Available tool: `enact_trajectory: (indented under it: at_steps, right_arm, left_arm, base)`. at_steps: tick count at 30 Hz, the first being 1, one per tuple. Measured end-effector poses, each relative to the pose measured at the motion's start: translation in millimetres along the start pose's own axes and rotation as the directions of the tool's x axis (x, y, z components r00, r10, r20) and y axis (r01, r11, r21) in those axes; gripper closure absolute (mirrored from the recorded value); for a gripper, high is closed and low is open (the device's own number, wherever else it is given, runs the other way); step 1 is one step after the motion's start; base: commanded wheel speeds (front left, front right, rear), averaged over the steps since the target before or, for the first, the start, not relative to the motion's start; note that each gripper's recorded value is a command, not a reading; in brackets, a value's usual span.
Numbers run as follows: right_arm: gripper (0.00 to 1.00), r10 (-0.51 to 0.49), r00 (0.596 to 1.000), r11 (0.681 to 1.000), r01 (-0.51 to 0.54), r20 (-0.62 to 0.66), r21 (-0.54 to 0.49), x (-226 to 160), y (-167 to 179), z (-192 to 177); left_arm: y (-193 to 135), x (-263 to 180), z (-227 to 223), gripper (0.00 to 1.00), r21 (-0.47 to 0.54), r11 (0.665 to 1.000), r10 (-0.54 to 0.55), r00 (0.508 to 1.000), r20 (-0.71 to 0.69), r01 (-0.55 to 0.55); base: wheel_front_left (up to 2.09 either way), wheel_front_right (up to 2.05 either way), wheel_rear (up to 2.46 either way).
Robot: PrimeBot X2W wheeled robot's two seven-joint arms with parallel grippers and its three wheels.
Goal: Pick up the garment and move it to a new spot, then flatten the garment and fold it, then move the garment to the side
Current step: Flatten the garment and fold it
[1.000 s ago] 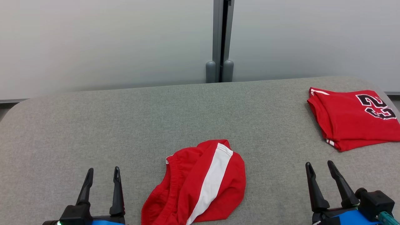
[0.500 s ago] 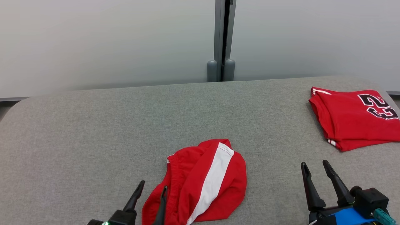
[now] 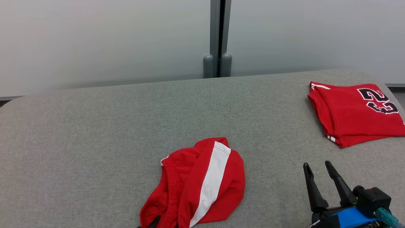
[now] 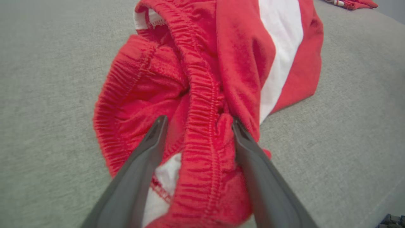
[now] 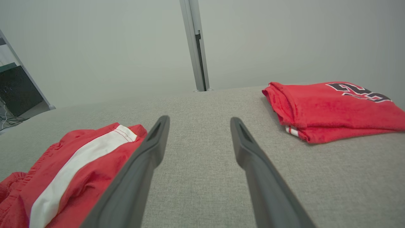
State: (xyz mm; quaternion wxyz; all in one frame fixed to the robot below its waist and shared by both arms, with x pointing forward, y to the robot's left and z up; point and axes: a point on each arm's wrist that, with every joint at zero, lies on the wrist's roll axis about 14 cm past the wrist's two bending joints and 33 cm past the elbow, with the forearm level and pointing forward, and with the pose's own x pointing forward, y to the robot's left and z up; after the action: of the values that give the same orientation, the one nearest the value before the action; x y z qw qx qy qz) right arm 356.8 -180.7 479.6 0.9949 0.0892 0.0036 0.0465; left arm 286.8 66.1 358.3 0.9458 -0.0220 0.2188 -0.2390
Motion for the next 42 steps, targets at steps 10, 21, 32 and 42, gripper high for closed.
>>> enact_trajectory:
  at_steps: [10, 21, 32, 42]
  right_arm:
    - [0.00, -0.002, 1.000, 1.000, 0.002, 0.002, 0.005, 5.0, -0.7, 0.6]
    - [0.00, 0.008, 1.000, 1.000, -0.008, -0.008, 0.001, 11.8, -0.7, -1.6]
    - [0.00, 0.000, 0.999, 1.000, 0.001, -0.045, 0.005, 14.1, -4.1, -13.5]
    - [0.00, 0.018, 0.999, 1.000, -0.017, -0.041, 0.007, 19.4, 1.9, -12.2]
  left_arm:
    - [-7.6, 17.0, 12.0, 1.00, -0.066, 0.997, -0.031, 0.999, 0.015, 0.032]
    - [26.5, 21.4, 98.8, 1.00, -0.239, 0.971, 0.059, 0.958, 0.280, 0.010]
    - [87.4, -0.2, 62.1, 0.00, -0.239, 0.953, 0.233, 0.956, 0.181, -0.187]
    - [112.1, -23.5, 124.8, 0.00, -0.235, 0.928, 0.364, 0.846, 0.390, -0.291]
  base:
    - [0.00, 0.00, 0.00]
    - [0.00, 0.00, 0.00]
    - [0.00, 0.00, 0.00]
    - [0.00, 0.00, 0.00]
